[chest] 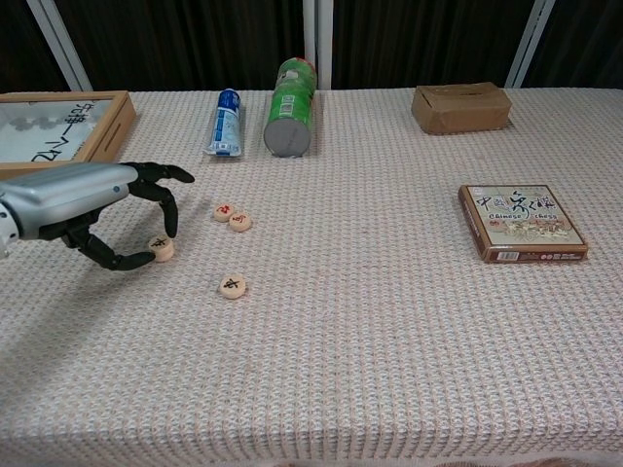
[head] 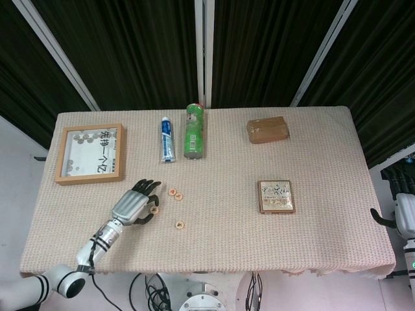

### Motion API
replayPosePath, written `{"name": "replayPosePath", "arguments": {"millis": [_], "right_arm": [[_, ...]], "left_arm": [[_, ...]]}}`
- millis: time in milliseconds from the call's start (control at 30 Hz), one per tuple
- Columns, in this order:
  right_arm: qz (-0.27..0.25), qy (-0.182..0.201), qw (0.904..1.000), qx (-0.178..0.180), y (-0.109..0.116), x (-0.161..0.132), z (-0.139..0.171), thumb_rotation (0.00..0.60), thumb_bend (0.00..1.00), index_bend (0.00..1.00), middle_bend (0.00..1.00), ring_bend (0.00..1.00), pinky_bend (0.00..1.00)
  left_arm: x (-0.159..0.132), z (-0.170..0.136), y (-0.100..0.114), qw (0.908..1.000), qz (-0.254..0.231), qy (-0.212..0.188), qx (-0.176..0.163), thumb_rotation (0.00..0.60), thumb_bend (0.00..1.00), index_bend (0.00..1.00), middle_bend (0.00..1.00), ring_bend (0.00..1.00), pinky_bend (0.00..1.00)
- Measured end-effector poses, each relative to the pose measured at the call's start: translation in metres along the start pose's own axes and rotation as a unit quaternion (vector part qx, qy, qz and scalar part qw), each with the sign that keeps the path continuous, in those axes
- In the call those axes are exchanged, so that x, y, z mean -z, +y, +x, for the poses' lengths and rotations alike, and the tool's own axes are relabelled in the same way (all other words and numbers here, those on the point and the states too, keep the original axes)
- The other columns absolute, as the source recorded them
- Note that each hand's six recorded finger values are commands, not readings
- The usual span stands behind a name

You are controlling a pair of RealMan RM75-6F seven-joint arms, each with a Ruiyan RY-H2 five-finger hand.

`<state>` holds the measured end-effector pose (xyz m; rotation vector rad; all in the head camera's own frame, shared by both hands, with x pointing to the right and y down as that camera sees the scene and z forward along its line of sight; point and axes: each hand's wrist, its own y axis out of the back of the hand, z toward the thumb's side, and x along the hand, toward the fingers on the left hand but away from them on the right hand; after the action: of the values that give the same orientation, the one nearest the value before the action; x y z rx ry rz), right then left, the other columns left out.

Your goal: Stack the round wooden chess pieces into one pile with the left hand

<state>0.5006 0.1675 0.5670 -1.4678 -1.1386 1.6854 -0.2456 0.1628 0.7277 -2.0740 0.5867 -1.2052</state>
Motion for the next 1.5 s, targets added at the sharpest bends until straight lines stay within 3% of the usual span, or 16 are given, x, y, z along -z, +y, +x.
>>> {"name": "replayPosePath", "arguments": {"millis": [333,600,767,1067,1500], "right_arm": [[-0.002,-0.001,1.0,0.004,0.002,0.001,0.0,0.6,0.2,0.0,0.0,0.0,0.0],[-0.005,0.001,1.0,0.005,0.001,0.0,-0.001,0.6,0.2,0.0,0.0,0.0,0.0],[-0.012,0.003,0.9999,0.001,0.0,-0.002,0.0,0.6,0.2,0.0,0.0,0.0,0.0],[-0.032,0.005,0.9995,0.002,0.004,0.002,0.003,0.6,0.19,0.0,0.0,0.0,0.0],[-0.036,0.003,0.9993,0.002,0.005,0.007,0.004,0.6,0.19,0.0,0.0,0.0,0.0]], "left_arm": [[-0.001,-0.003,0.003,0.9999,-0.005,-0.002,-0.01,0.6,0.33,0.36,0.05,0.0,0.0],[-0.031,-0.018,0.021,0.9983,-0.016,-0.042,-0.036,0.6,0.31,0.36,0.05,0.0,0.0],[-0.055,-0.024,0.009,0.997,-0.015,-0.074,-0.018,0.6,0.31,0.36,0.04,0.0,0.0],[-0.089,-0.01,-0.015,0.9931,-0.009,-0.117,0.009,0.6,0.31,0.36,0.04,0.0,0.0],[-0.08,0.001,-0.018,0.9946,0.026,-0.1,0.005,0.6,0.31,0.36,0.04,0.0,0.0]]}}
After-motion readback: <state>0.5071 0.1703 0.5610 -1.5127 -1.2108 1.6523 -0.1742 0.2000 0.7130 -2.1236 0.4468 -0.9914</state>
